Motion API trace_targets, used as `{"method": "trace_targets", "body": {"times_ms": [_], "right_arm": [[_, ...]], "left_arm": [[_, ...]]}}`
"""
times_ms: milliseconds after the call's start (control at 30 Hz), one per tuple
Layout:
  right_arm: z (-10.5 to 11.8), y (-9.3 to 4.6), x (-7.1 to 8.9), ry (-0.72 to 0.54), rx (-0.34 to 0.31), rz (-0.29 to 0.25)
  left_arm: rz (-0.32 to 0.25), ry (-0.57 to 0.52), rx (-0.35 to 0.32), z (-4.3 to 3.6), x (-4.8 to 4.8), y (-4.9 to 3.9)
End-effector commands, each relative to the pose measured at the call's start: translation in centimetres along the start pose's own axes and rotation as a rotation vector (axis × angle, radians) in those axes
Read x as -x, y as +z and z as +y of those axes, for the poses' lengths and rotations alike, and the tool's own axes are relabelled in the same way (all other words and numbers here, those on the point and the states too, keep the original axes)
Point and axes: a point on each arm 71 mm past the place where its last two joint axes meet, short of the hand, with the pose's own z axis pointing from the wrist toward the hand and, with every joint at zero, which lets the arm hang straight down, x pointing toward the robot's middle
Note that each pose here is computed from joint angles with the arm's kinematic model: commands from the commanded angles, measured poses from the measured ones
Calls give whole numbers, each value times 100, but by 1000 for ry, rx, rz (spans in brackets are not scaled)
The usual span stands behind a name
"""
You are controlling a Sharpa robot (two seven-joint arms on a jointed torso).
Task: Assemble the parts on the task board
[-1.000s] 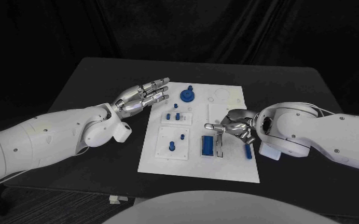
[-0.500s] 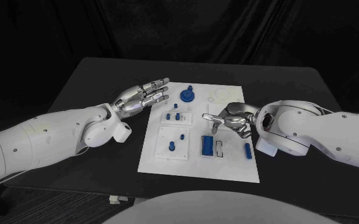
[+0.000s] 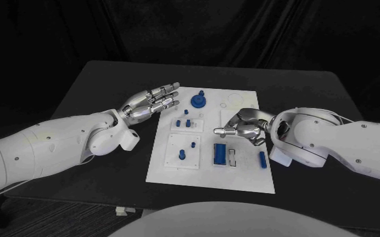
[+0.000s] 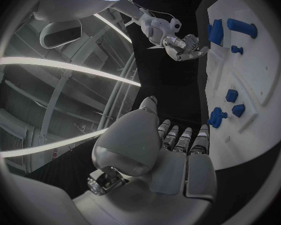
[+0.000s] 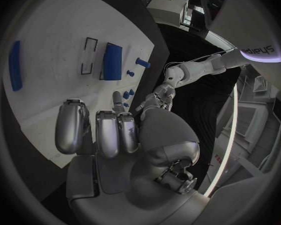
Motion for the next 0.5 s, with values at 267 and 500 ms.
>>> {"method": "trace_targets", "body": {"times_ms": [267,500], "right_arm": [[191,-175,27,-446,273,-329],[89,-171,-226,-575,212,-310]], "left_arm": [[6,-10,-36,-22,-8,-7],[8,-12,-35,-18,-10,-8]]}}
